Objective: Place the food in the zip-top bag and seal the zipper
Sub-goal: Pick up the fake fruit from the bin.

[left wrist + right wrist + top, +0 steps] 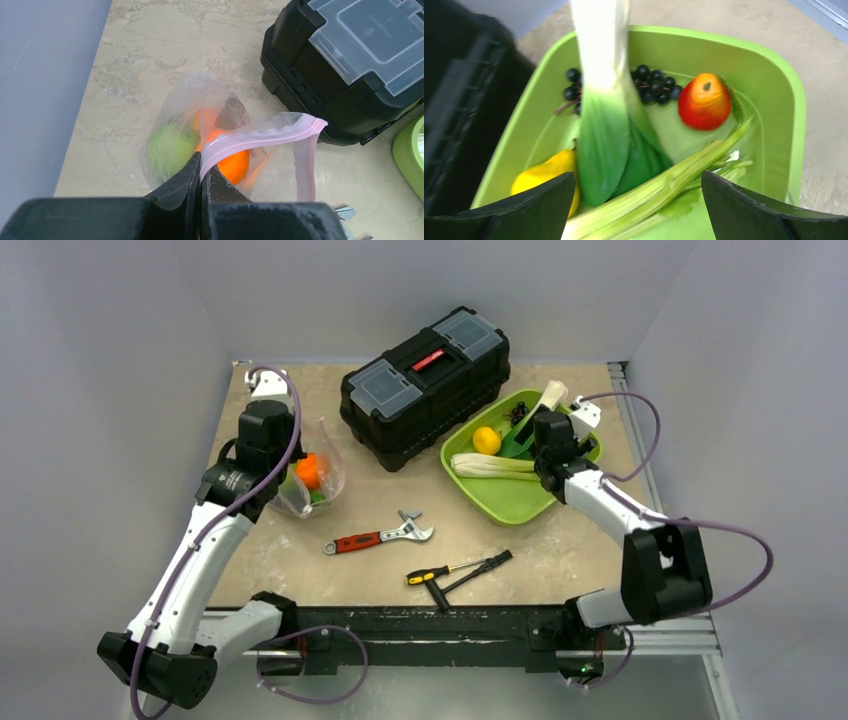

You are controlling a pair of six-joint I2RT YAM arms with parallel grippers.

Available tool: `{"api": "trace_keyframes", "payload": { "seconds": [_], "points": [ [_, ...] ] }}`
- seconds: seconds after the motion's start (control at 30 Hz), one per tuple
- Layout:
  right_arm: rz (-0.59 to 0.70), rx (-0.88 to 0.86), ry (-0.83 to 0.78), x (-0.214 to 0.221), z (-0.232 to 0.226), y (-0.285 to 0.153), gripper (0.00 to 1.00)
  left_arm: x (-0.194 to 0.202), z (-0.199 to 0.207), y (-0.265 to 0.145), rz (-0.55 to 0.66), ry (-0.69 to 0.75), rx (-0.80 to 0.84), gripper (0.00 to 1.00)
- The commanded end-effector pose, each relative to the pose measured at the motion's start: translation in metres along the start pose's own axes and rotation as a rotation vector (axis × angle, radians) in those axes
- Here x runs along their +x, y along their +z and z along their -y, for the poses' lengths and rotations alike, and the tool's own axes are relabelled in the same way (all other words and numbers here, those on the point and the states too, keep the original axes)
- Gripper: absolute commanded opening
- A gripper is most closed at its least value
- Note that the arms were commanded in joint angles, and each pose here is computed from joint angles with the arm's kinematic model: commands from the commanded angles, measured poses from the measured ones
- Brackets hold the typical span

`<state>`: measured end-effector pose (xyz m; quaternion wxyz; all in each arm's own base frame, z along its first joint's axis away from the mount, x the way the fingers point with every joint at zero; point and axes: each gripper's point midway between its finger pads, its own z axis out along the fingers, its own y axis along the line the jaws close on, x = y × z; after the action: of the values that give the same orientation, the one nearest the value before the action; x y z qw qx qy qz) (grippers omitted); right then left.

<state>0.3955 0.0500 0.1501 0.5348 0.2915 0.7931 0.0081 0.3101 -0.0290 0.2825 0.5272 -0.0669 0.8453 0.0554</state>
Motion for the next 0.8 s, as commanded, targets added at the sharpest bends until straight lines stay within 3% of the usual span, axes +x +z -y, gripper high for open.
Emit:
{"api": "trace_keyframes", "payload": {
  "seconds": [0.0,0.43,0.77],
  "points": [
    [-0.006,0.106,0.004,-0.02,0.012,0.029,0.99,-0.013,0.005,0.0,0.039,-0.025,0.016,0.0],
    [-0.03,0.319,-0.028,-0.016,0.058,0.104,0.95,-0.011,0.011,0.003,0.025,-0.025,0.041,0.0],
    [-0.091,0.377,0.025,-0.008,0.074,0.117,0.8,-0.01,0.012,0.005,0.016,-0.021,0.041,0.0]
  ]
}}
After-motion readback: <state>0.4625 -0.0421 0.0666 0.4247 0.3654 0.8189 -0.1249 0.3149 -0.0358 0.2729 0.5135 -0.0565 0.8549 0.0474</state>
